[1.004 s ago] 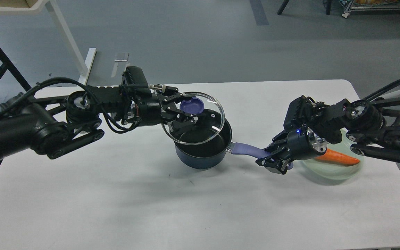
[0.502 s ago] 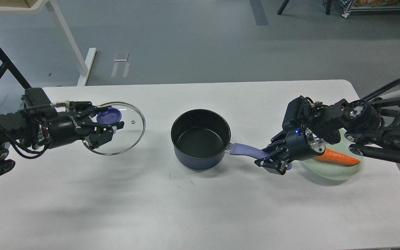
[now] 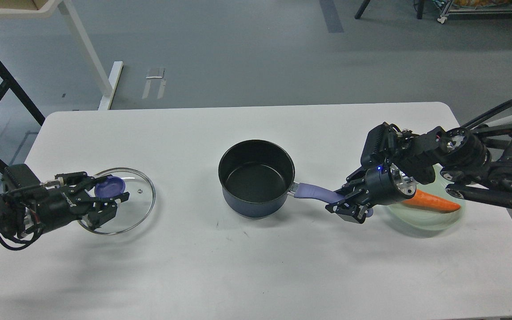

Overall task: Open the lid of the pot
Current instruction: 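Lower the glass lid onto the table and open the left gripper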

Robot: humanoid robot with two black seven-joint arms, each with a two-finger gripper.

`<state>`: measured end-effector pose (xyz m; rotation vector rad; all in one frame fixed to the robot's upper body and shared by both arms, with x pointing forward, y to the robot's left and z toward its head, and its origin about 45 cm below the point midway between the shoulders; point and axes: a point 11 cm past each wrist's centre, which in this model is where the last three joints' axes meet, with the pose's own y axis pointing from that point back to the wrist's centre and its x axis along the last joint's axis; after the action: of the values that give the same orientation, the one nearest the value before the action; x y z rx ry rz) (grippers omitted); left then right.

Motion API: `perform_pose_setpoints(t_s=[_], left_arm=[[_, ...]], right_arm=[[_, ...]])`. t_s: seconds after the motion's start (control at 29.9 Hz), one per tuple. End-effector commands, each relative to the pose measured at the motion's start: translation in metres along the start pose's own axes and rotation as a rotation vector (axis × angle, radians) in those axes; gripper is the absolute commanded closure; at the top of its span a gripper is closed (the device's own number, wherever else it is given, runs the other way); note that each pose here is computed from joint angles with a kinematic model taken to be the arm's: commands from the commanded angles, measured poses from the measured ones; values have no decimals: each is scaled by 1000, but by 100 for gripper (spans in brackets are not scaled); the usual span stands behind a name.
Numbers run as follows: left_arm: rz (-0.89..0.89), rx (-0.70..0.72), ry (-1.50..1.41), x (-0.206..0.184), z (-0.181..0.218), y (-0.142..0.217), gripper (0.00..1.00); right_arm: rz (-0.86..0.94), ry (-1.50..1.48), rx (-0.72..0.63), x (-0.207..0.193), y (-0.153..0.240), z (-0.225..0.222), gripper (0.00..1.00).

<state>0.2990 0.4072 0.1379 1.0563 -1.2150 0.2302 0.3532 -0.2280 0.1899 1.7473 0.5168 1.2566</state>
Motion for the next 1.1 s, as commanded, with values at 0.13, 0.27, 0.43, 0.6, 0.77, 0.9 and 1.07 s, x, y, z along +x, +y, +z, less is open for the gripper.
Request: perform_pose_setpoints(t_s=[0.13, 0.27, 0.43, 0.6, 0.77, 0.9, 1.07], left_arm=[[-21, 11, 5, -14, 0, 0, 59], [-29, 7, 14, -19, 3, 1, 56], [-38, 7, 21, -24, 5, 2, 45], [-42, 13, 19, -26, 3, 2, 38], [-37, 1, 22, -26, 7, -5, 32], [-37, 1, 22, -25, 7, -5, 8], [-40, 2, 24, -24, 6, -3, 1]], right_arm=[[1, 0, 1, 1, -1, 0, 69], [1, 3, 0, 1, 0, 0, 69], [2, 1, 0, 1, 0, 0, 69], [2, 1, 0, 1, 0, 0, 69], [2, 1, 0, 1, 0, 0, 69], [2, 1, 0, 1, 0, 0, 69], [2, 1, 0, 1, 0, 0, 69]])
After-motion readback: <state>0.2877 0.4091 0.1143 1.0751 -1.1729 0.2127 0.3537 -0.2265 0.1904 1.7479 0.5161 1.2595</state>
